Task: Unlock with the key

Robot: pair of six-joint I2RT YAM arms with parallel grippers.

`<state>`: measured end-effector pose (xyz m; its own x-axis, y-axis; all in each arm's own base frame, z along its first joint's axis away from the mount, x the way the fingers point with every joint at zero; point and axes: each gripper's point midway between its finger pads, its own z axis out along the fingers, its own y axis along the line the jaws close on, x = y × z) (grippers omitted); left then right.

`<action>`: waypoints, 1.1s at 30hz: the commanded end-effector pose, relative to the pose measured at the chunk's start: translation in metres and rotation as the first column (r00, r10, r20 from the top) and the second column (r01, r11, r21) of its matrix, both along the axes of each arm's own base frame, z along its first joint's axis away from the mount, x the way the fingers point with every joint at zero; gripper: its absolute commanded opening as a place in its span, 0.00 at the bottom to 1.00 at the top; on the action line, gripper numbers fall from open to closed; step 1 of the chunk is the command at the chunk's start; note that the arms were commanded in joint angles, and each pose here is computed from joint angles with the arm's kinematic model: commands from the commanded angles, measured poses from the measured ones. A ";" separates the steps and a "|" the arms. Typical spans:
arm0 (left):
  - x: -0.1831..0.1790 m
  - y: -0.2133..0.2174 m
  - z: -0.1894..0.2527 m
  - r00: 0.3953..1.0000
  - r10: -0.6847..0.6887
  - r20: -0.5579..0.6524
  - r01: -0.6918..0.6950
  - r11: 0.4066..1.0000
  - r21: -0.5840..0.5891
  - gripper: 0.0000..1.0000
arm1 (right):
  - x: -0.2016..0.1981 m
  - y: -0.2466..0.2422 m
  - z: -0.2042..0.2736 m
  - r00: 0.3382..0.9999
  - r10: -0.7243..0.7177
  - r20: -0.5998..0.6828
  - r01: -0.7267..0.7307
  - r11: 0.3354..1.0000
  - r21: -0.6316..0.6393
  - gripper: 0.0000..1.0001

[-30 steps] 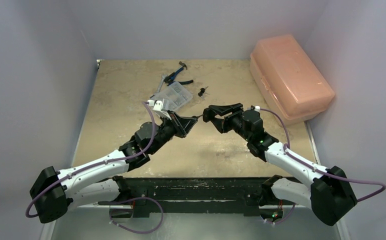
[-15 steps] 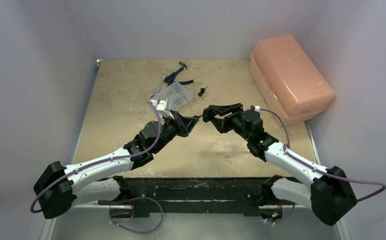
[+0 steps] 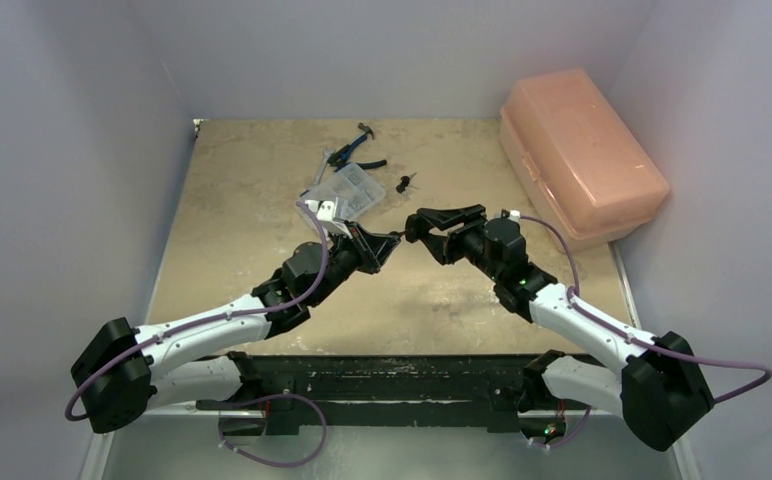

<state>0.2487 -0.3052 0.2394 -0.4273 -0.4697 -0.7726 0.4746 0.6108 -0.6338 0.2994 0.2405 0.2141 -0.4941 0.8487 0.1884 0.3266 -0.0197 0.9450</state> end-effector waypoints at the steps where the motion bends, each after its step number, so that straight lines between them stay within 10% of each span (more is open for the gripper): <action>1: -0.001 -0.004 0.011 1.000 -0.009 0.026 0.010 0.999 -0.046 0.00 | 0.009 0.004 0.067 0.990 -0.021 0.141 0.003 0.992 0.128 0.00; 33: 0.005 -0.015 0.020 0.999 -0.017 0.035 0.019 0.996 -0.081 0.00 | 0.008 0.010 0.059 0.986 0.007 0.168 -0.018 0.998 0.066 0.00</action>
